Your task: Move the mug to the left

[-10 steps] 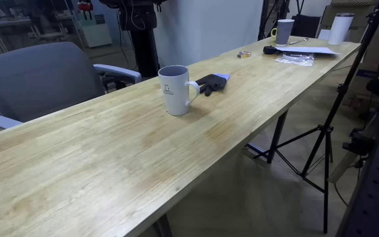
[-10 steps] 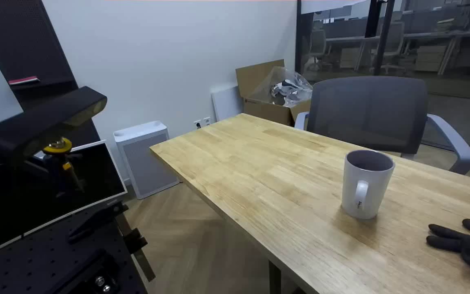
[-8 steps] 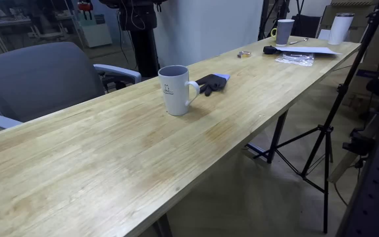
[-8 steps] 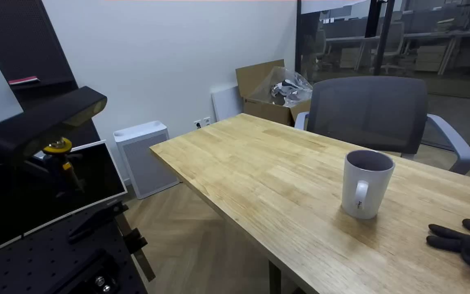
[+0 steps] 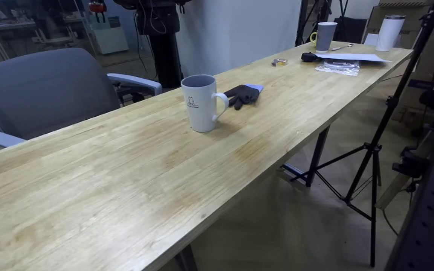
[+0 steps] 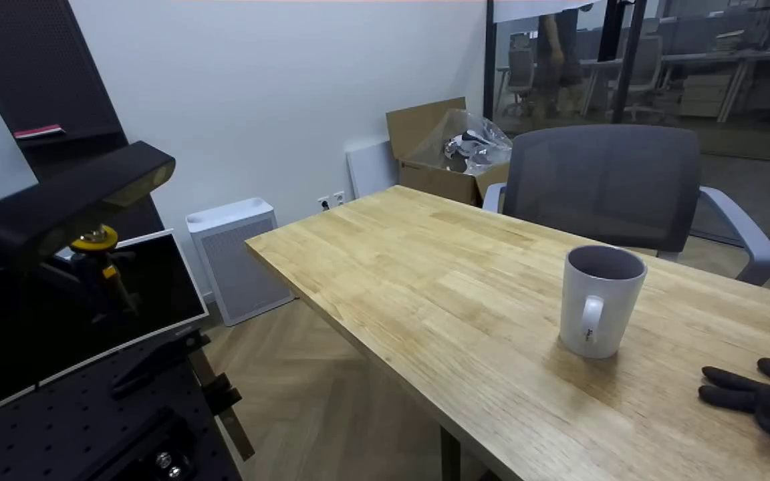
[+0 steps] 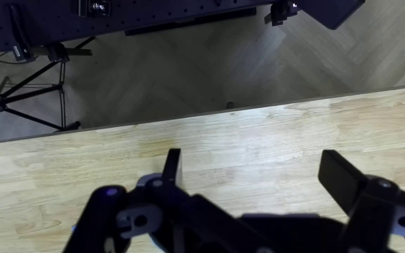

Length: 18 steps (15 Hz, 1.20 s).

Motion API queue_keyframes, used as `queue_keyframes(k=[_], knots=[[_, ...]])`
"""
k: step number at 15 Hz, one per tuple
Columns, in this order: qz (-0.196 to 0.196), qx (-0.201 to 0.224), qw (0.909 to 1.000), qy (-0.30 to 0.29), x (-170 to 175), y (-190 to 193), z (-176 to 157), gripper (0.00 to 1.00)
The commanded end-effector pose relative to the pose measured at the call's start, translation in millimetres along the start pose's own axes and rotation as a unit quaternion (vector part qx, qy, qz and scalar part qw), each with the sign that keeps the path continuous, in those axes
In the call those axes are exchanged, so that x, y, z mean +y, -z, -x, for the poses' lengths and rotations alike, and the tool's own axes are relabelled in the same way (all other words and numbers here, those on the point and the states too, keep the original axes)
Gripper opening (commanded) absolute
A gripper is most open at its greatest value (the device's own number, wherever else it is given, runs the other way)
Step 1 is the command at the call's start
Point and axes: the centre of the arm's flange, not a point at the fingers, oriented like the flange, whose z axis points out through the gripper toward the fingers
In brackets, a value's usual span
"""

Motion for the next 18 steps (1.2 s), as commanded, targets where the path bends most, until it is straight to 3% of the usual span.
queue_keyframes(k=[1,10,18], knots=[[0.0,0.0,1.0,0.0,0,0,0,1.0],[-0.044,0.084,0.9954,0.016,5,11,-48,1.0],[-0.073,0.093,0.9928,0.02,15,5,-152,1.0]])
